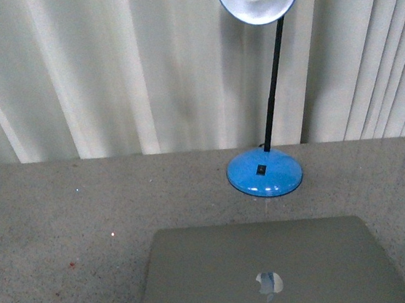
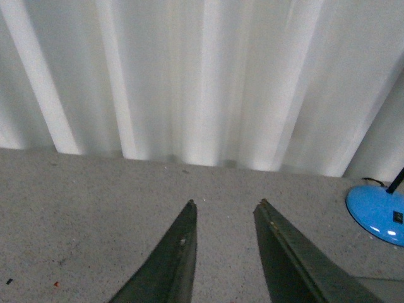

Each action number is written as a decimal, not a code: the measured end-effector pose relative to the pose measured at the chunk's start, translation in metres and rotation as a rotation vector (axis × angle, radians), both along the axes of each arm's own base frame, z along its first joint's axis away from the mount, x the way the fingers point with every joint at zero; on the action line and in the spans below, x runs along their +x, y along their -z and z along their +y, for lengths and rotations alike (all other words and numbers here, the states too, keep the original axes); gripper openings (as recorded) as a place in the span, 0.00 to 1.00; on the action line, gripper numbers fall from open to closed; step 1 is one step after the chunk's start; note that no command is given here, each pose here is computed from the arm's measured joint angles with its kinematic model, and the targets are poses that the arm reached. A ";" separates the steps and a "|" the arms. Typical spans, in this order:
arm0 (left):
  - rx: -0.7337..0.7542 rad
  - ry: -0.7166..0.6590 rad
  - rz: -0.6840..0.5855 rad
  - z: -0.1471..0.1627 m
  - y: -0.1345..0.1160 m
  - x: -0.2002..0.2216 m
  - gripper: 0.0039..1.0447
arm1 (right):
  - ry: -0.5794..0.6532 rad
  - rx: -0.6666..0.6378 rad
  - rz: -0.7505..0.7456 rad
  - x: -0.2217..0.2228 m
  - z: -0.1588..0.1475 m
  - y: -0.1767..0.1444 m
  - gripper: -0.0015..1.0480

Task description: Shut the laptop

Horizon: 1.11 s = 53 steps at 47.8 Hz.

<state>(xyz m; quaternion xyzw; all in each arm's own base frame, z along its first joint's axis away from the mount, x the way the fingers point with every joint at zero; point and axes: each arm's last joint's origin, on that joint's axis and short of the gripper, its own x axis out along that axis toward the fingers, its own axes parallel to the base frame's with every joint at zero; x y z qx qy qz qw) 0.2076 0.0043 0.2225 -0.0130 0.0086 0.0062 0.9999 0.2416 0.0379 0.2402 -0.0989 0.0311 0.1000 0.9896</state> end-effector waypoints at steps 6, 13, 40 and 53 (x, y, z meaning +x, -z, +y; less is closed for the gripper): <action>0.012 0.017 -0.011 -0.004 0.014 -0.018 0.03 | 0.174 0.119 -0.063 -0.012 -0.006 0.010 0.18; 0.019 0.012 -0.012 -0.004 0.027 -0.037 0.03 | 0.199 0.173 -0.052 -0.039 -0.018 0.031 0.03; 0.019 0.012 -0.011 -0.004 0.048 -0.074 0.03 | 0.201 0.185 -0.051 -0.093 -0.038 0.062 0.03; 0.020 0.012 -0.046 -0.004 0.047 -0.083 0.03 | 0.199 0.187 -0.065 -0.108 -0.038 0.074 0.03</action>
